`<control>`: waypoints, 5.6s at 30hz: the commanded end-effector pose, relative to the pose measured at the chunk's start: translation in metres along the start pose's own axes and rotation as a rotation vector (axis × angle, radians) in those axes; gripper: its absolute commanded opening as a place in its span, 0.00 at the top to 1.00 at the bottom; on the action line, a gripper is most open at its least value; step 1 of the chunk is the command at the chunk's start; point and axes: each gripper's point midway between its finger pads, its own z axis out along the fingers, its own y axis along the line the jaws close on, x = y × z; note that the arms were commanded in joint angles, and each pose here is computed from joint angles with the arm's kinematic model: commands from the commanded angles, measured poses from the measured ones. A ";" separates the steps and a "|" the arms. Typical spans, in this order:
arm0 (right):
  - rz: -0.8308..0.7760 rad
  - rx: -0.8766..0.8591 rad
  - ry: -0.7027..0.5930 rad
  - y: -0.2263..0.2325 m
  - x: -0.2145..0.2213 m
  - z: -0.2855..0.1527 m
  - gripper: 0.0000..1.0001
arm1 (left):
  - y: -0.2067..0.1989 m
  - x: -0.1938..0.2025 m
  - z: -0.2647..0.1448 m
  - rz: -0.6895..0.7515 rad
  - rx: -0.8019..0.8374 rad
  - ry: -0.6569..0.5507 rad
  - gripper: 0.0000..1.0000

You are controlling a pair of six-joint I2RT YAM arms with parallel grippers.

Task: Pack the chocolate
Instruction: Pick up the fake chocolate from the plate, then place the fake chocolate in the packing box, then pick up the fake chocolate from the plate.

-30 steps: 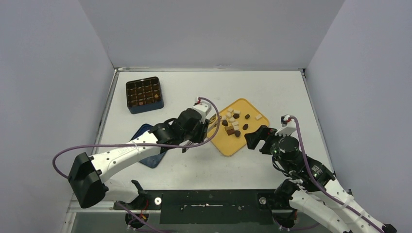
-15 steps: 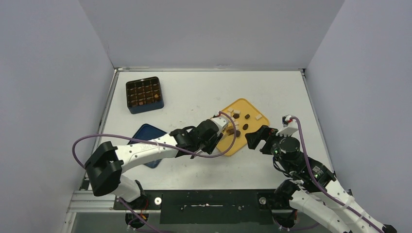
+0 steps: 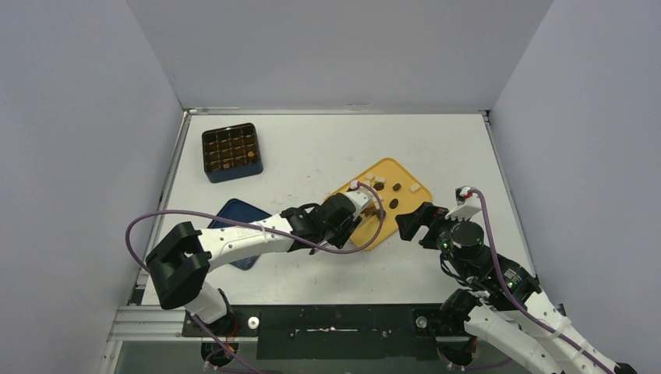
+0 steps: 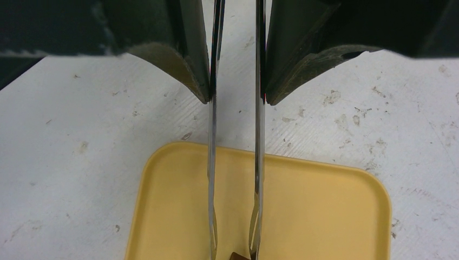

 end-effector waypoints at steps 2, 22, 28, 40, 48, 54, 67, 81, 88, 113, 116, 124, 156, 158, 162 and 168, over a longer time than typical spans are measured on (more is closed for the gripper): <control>0.022 -0.020 -0.061 0.008 -0.021 -0.009 0.00 | -0.008 -0.024 0.008 0.000 0.021 -0.060 0.63; 0.009 -0.017 -0.083 0.008 -0.029 -0.013 0.00 | -0.007 -0.034 0.034 0.053 -0.026 -0.049 0.62; -0.003 -0.016 -0.090 0.011 -0.034 -0.014 0.00 | -0.012 -0.034 0.041 0.064 -0.011 -0.030 0.64; 0.018 -0.020 -0.094 0.009 -0.033 -0.016 0.00 | -0.009 -0.042 0.018 0.014 -0.012 -0.087 0.72; 0.030 -0.024 -0.101 0.009 -0.034 -0.018 0.00 | -0.004 -0.059 0.000 -0.020 -0.036 -0.105 0.74; 0.038 -0.037 -0.083 0.011 -0.029 -0.016 0.00 | 0.011 -0.076 -0.019 -0.072 -0.107 -0.129 0.74; 0.067 -0.086 -0.098 0.017 -0.034 -0.027 0.00 | 0.147 -0.114 -0.060 -0.275 -0.332 -0.115 0.74; 0.063 -0.102 -0.079 0.018 -0.027 -0.023 0.00 | 0.305 -0.077 -0.098 -0.586 -0.565 -0.125 0.71; 0.068 -0.102 -0.076 0.018 -0.025 -0.022 0.00 | 0.354 -0.050 -0.102 -0.704 -0.600 -0.129 0.71; 0.057 -0.130 -0.056 0.031 -0.026 -0.016 0.00 | 0.382 -0.005 -0.071 -0.739 -0.616 -0.046 0.71; 0.058 -0.128 -0.060 0.029 -0.026 -0.016 0.00 | 0.384 -0.004 -0.071 -0.737 -0.626 -0.038 0.70; 0.061 -0.130 -0.066 0.028 -0.027 -0.019 0.00 | 0.388 -0.006 -0.076 -0.730 -0.641 -0.035 0.61; 0.067 -0.060 -0.132 0.011 -0.042 -0.031 0.00 | 0.168 -0.078 -0.084 -0.495 -0.147 -0.211 0.62; 0.070 -0.058 -0.142 0.011 -0.045 -0.032 0.00 | 0.142 -0.078 -0.077 -0.449 -0.132 -0.194 0.62; 0.071 -0.051 -0.149 0.009 -0.047 -0.034 0.00 | 0.096 -0.072 -0.057 -0.360 -0.103 -0.161 0.62; 0.071 -0.041 -0.154 0.008 -0.050 -0.036 0.00 | 0.029 -0.076 -0.040 -0.216 0.035 -0.191 0.62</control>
